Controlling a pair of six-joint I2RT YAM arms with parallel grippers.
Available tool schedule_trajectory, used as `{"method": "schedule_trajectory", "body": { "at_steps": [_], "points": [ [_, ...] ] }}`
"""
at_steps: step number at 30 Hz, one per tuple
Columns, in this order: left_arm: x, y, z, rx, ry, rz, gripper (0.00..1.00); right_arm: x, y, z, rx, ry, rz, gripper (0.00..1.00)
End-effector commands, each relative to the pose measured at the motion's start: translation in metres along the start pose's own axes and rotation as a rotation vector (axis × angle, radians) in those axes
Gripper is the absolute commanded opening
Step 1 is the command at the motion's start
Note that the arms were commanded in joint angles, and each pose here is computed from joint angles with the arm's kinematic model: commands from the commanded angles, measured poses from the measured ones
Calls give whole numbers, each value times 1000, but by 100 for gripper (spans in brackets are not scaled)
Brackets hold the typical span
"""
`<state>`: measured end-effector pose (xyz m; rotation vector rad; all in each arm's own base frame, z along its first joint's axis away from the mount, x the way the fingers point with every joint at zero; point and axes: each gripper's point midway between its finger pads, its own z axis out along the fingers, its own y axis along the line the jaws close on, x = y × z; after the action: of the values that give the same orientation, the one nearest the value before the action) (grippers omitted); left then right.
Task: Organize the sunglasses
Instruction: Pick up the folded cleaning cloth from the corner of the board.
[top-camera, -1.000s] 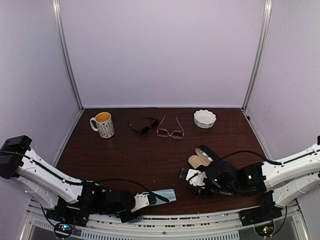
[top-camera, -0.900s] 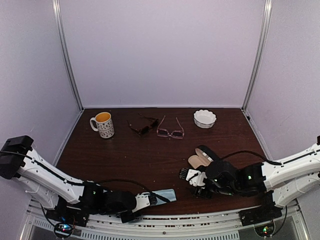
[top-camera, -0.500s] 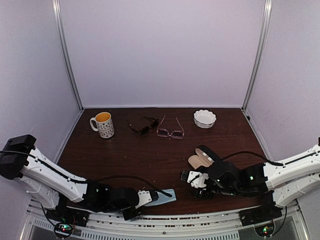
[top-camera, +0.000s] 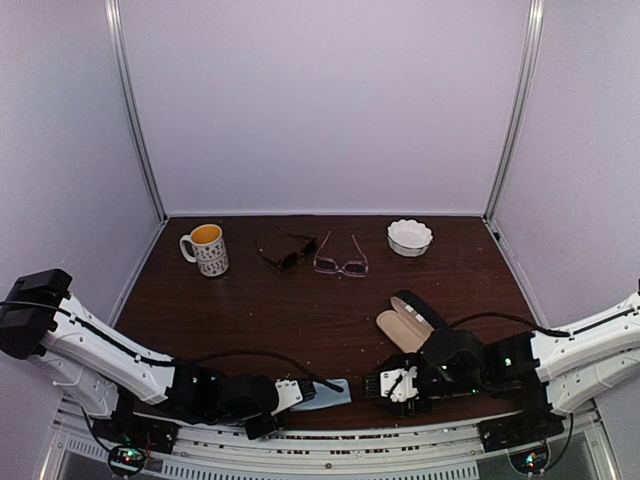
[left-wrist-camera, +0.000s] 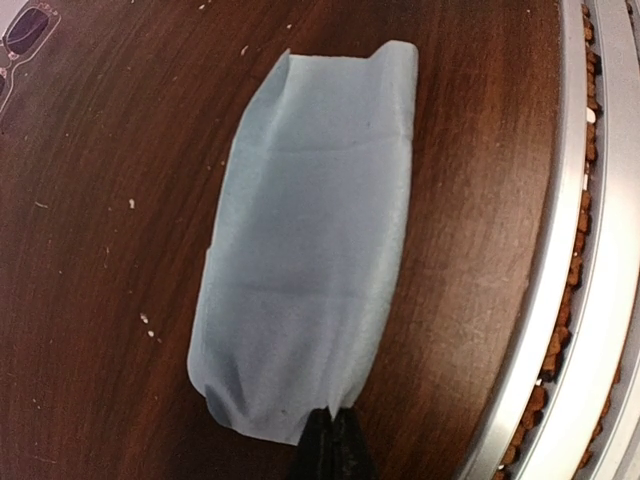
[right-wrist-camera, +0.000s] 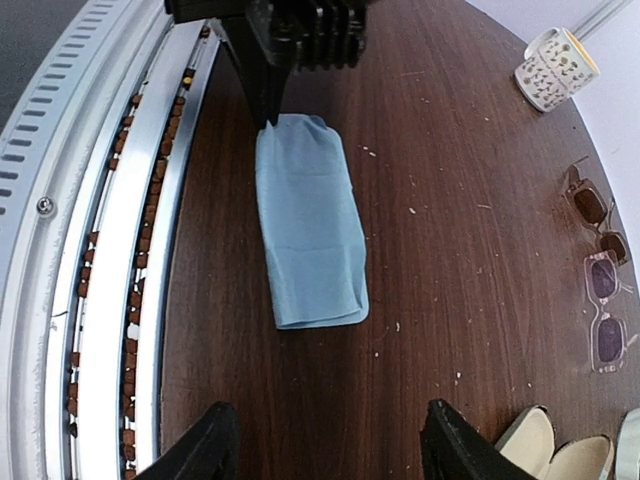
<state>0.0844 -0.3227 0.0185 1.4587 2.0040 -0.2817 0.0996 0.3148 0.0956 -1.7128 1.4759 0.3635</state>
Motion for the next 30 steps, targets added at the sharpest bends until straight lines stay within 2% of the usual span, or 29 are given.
{"method": "schedule_trajectory", "body": {
  "at_steps": [1,5,17,25,30],
  "points": [
    [-9,4,-3,-15,-26,-34,0,-11,9,9,-62,-22,-69,62],
    [-10,2,-7,10,-65,-72,0,-10,16,24,-102,2,-80,58],
    [-11,2,-12,23,-76,-82,0,-18,23,60,-154,20,-114,47],
    [-10,1,-10,24,-72,-79,0,-13,23,71,-156,60,-109,33],
    [-9,0,-10,29,-68,-83,0,-4,26,80,-162,96,-101,32]
  ]
}}
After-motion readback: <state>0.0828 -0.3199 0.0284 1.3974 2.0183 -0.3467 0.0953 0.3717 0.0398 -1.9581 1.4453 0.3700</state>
